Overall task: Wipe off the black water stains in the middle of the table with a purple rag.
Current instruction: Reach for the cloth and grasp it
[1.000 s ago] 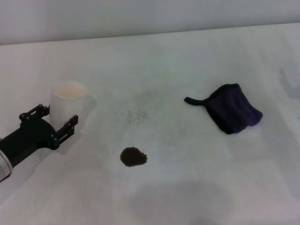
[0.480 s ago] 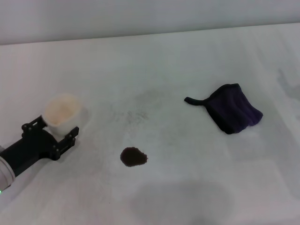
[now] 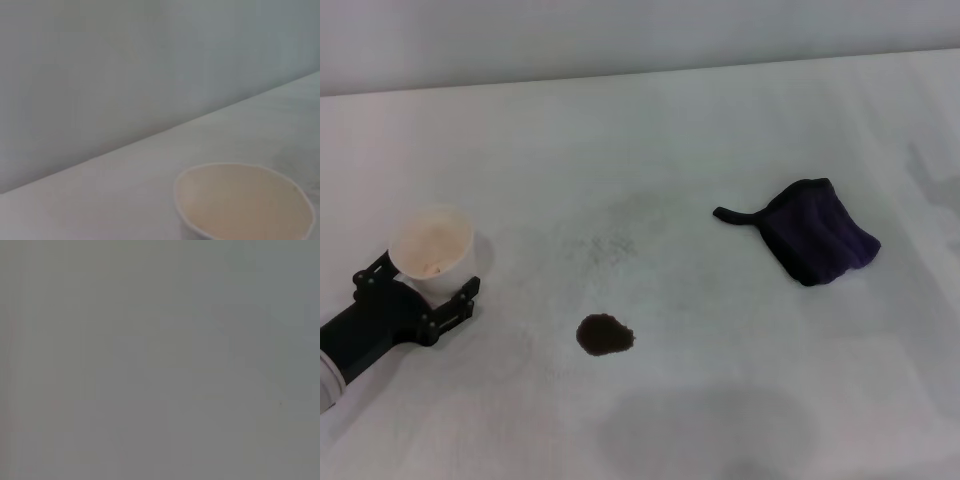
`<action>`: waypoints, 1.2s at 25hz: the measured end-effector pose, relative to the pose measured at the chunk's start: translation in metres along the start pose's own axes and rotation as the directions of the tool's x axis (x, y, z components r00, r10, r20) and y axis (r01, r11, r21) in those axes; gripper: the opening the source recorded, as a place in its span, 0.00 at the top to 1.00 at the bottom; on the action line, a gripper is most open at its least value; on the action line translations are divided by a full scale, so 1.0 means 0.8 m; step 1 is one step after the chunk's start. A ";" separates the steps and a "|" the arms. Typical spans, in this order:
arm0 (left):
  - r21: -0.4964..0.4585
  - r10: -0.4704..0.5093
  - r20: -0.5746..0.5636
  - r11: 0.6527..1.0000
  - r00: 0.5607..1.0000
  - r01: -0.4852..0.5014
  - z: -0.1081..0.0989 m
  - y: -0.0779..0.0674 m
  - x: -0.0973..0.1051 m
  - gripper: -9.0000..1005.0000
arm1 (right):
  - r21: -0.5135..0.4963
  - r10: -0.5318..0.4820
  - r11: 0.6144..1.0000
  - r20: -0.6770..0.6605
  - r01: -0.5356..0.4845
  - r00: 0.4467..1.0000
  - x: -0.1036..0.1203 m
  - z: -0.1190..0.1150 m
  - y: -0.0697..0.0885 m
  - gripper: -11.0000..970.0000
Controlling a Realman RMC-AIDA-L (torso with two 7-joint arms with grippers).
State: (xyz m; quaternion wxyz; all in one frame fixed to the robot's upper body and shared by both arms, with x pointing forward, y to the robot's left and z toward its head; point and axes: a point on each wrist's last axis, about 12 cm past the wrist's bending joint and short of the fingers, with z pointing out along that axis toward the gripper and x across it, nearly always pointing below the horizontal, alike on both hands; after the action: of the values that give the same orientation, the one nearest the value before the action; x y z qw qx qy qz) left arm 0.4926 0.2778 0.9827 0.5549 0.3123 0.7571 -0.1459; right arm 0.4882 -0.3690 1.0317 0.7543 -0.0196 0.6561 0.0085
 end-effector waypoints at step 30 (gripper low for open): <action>-0.300 -0.227 0.160 0.916 0.961 0.266 -0.097 -0.002 0.043 0.12 | -0.020 0.430 0.901 -0.085 -0.433 0.899 -0.020 0.033 -0.038 0.11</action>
State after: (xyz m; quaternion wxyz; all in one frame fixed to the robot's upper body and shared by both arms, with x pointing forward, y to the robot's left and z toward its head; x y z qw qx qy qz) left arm 0.4269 0.3315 0.9771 0.6204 0.1112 0.7686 -0.1096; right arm 0.5133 -0.3981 1.0518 0.7068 0.1117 0.6730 0.1872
